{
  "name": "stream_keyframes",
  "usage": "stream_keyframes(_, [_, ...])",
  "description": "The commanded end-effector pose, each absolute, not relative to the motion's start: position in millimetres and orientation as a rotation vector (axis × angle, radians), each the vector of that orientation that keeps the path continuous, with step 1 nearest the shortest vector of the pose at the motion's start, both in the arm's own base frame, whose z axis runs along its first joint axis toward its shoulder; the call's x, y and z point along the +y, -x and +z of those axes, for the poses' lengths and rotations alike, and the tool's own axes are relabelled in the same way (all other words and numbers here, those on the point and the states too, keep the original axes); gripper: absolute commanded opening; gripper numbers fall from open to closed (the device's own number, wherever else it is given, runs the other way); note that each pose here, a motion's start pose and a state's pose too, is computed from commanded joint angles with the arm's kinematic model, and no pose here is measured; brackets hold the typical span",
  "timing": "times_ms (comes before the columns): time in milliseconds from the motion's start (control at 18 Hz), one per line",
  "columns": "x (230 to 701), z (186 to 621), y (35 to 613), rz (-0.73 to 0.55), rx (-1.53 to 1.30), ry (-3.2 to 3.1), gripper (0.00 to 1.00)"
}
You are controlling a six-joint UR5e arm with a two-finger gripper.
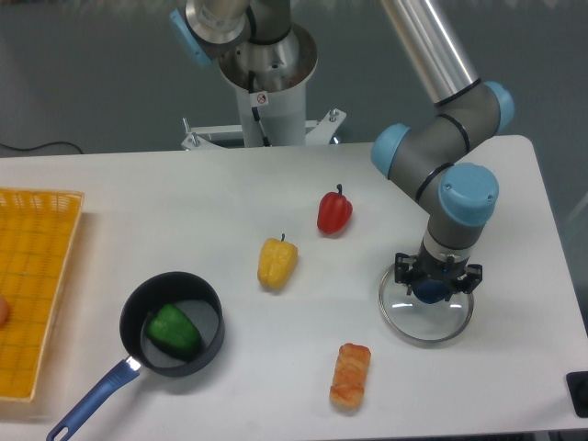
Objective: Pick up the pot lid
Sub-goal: 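Lift the glass lid by its knob up off the table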
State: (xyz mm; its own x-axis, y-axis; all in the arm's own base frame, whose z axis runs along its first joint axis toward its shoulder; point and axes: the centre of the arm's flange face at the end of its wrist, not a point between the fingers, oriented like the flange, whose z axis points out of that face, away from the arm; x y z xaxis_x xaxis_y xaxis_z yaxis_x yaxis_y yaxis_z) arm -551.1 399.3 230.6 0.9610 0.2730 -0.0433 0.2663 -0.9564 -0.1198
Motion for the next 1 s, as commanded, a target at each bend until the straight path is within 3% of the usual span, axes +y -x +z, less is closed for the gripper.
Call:
stream_keyframes(333, [398,255,545,0.117,-0.407,2.989,0.49])
stream_keyframes(1000, [413,300,500,-0.003,-0.348,3.049,0.49])
